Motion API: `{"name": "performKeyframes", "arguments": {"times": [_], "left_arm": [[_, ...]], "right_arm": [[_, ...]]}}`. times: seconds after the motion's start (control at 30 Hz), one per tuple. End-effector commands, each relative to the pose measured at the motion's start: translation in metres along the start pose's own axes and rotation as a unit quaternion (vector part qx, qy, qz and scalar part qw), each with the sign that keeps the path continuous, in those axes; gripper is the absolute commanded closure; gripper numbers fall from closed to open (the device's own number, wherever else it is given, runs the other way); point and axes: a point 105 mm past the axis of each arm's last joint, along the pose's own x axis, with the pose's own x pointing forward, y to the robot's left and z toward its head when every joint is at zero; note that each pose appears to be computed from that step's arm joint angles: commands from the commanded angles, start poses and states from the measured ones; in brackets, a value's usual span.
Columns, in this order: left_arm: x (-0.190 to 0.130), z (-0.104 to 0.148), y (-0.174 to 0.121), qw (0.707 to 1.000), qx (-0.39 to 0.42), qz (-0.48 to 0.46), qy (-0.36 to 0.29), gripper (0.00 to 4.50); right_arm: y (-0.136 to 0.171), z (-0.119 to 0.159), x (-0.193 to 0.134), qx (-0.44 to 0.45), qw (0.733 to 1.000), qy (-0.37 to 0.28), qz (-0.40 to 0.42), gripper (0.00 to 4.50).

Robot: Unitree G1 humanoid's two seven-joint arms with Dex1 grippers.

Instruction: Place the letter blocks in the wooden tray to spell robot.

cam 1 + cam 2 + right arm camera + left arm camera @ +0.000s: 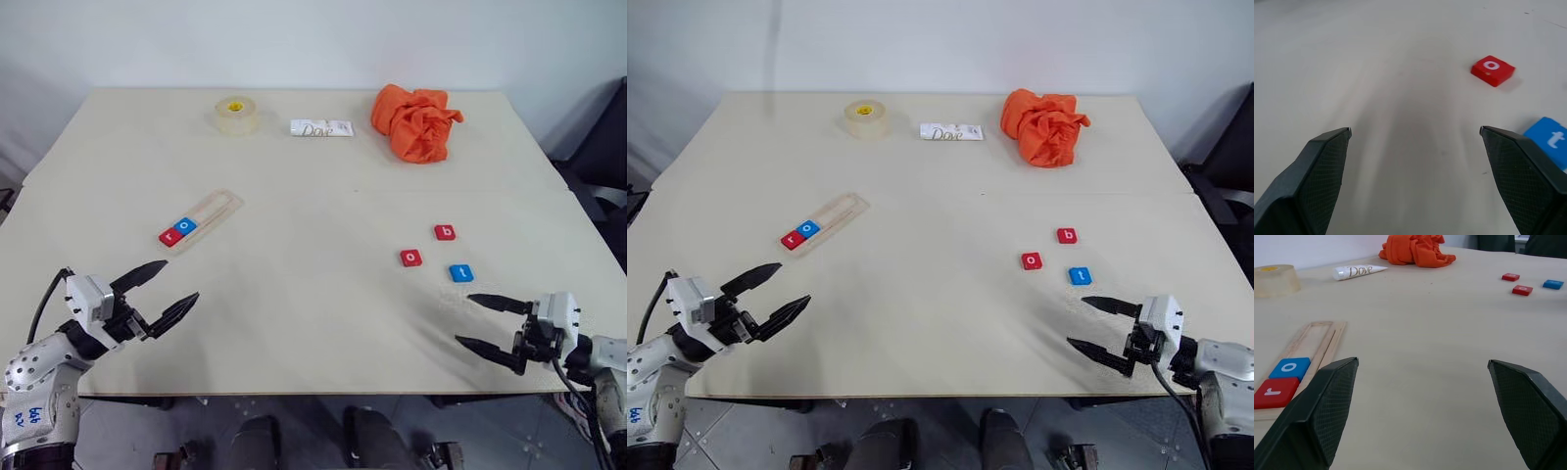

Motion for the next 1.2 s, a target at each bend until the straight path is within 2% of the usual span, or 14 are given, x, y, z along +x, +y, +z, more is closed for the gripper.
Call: {"name": "performKeyframes", "arguments": {"times": [0.03, 0.23, 0.4, 0.57, 0.77, 0.83, 0.97, 1.2], "left_arm": [[-0.004, 0.011, 0.001, 1.0, 0.017, 0.001, -0.013, 0.0], [-0.005, 0.011, 0.015, 0.998, 0.011, 0.058, -0.019, 0.0], [-0.012, 0.011, 0.018, 0.995, 0.014, 0.096, -0.004, 0.0], [-0.024, 0.004, 0.019, 0.989, -0.006, 0.145, 0.034, 0.0], [-0.057, -0.015, 0.041, 0.962, -0.061, 0.234, 0.123, 0.0], [-0.06, -0.011, 0.045, 0.963, -0.053, 0.235, 0.124, 0.0], [-0.055, -0.009, 0.058, 0.962, -0.049, 0.233, 0.132, 0.0], [-0.023, -0.01, 0.095, 0.97, -0.034, 0.19, 0.147, 0.0]], "right_arm": [[-0.001, 0.008, -0.003, -0.021, 1.0, -0.003, 0.007, 0.08], [-0.006, 0.007, -0.003, -0.022, 1.0, -0.005, 0.005, 0.08], [-0.005, 0.021, 0.016, -0.038, 0.999, -0.015, 0.029, 0.08], [-0.006, 0.047, 0.038, -0.054, 0.997, -0.035, 0.041, 0.08], [-0.01, 0.079, 0.06, -0.065, 0.994, -0.063, 0.053, 0.08], [-0.011, 0.087, 0.067, -0.073, 0.993, -0.066, 0.066, 0.08], [-0.013, 0.098, 0.075, -0.081, 0.991, -0.075, 0.074, 0.08], [0.001, 0.116, 0.09, -0.097, 0.984, -0.089, 0.117, 0.08]]}}
